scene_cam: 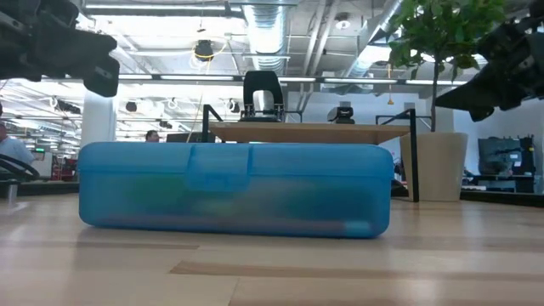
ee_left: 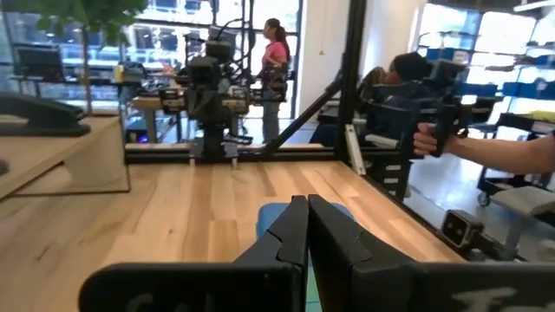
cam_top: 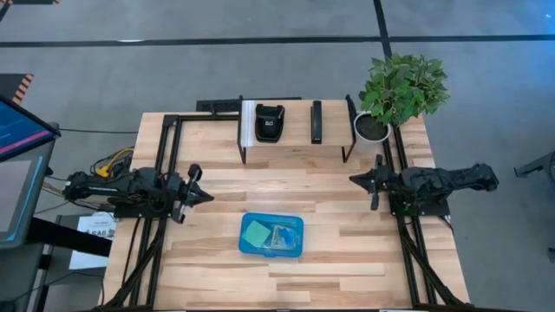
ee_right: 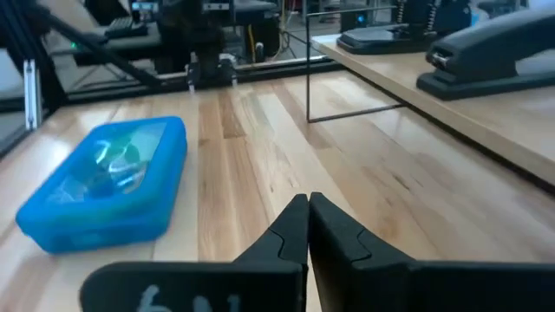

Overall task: Pack school essentials
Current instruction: Return to Home Position

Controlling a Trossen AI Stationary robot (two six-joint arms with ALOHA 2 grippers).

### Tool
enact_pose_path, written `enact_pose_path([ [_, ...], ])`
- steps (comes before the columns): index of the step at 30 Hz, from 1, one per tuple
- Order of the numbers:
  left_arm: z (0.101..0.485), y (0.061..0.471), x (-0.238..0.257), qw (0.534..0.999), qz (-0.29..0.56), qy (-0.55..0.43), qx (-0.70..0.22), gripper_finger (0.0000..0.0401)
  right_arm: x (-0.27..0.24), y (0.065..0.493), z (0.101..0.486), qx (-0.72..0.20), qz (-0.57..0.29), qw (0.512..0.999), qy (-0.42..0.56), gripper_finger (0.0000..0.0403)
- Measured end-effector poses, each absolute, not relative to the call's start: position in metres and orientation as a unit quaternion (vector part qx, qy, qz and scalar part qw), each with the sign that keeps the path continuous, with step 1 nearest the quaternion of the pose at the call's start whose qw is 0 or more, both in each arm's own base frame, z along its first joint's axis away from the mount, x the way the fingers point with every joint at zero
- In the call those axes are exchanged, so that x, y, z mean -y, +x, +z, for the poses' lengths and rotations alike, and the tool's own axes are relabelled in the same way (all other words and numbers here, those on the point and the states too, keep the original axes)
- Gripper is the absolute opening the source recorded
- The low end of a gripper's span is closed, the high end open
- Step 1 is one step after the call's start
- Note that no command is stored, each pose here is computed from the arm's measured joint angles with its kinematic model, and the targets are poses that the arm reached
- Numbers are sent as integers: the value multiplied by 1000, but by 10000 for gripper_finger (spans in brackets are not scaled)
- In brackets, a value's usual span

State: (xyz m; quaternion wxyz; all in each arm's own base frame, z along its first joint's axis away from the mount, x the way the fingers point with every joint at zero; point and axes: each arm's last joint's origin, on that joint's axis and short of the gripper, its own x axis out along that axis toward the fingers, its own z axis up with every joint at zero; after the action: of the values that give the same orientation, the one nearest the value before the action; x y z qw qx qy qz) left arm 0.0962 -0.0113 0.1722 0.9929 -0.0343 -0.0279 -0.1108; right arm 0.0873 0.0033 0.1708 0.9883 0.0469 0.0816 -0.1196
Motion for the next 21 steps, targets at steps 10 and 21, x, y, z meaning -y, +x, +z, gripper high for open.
enact_pose_path([
  [10, 170, 97, 8, 998, -53, -37, 17, 0, -2, 87, 171, -76, -131, 986, 71, 28],
  [21, 169, 97, 7, 999, -30, -38, 14, 0, -2, 88, 171, -76, -131, 986, 71, 27],
])
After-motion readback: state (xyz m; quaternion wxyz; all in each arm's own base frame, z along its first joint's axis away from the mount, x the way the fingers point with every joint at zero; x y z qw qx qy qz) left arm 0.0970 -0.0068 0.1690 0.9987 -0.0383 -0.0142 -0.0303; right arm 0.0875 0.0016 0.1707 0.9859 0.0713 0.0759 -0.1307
